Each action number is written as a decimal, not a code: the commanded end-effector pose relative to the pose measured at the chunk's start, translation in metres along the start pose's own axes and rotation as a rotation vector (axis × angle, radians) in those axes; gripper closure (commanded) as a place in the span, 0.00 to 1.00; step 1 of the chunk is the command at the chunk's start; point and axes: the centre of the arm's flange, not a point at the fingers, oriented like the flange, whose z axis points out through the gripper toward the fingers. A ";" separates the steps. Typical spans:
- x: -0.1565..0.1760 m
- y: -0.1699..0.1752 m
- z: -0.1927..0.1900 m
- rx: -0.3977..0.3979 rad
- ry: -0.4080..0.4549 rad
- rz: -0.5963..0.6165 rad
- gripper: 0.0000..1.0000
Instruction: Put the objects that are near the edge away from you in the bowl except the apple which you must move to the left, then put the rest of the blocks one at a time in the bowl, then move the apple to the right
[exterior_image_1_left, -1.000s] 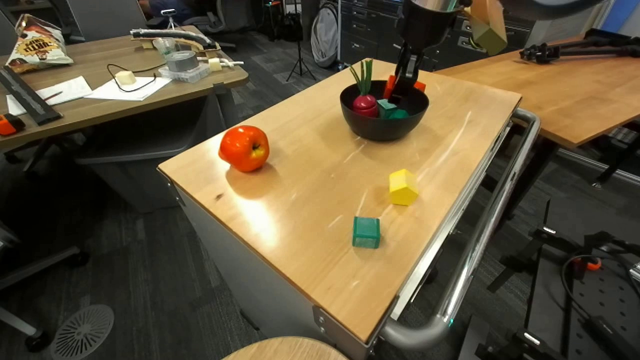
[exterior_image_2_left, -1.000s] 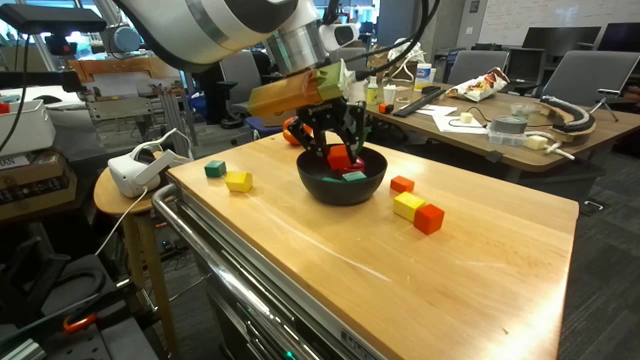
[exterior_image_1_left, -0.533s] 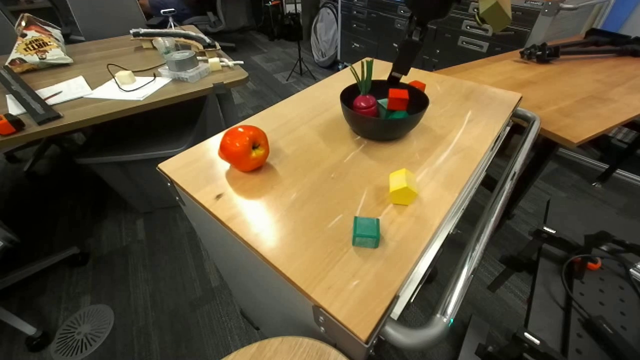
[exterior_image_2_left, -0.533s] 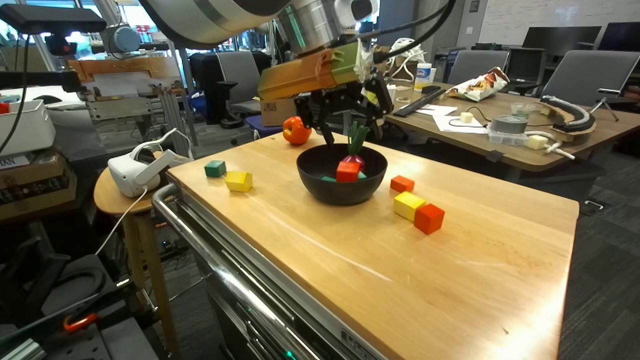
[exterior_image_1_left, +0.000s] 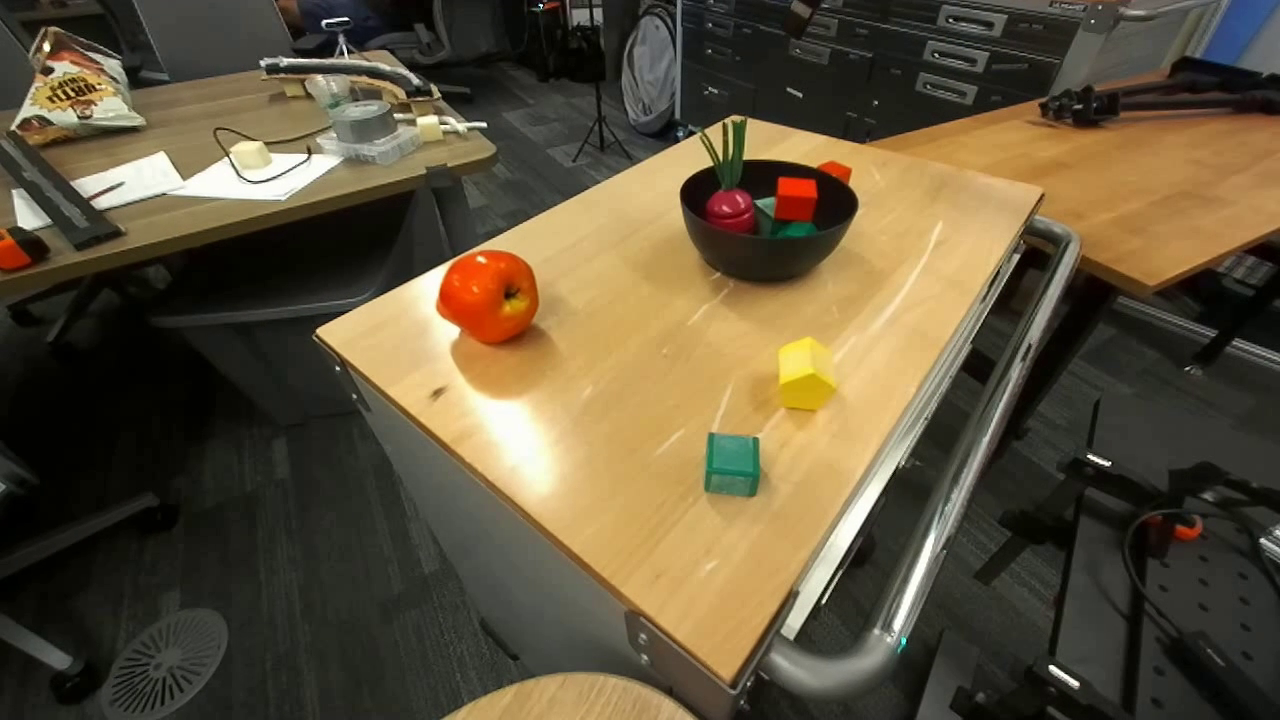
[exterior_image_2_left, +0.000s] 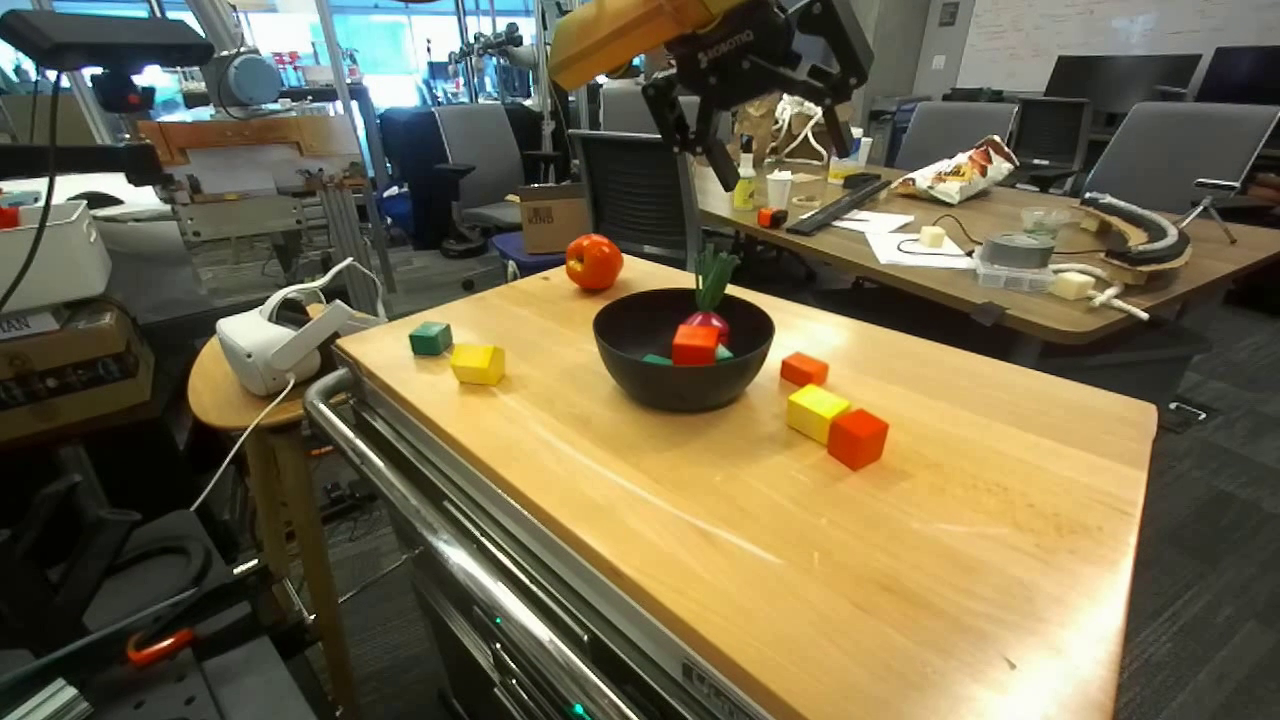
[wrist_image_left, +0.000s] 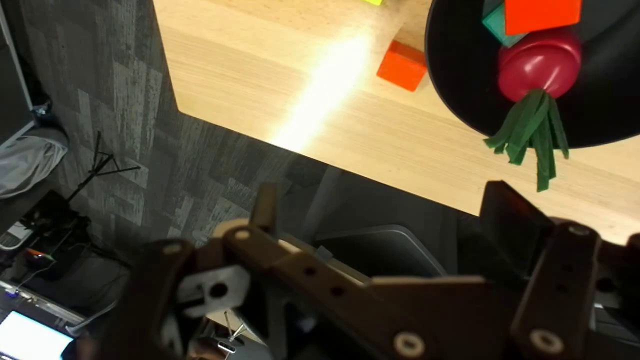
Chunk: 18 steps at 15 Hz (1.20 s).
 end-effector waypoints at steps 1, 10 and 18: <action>0.000 -0.001 0.000 0.001 -0.001 0.001 0.00; -0.009 0.068 0.045 0.014 -0.147 0.199 0.00; -0.032 0.074 0.120 0.075 -0.269 0.286 0.00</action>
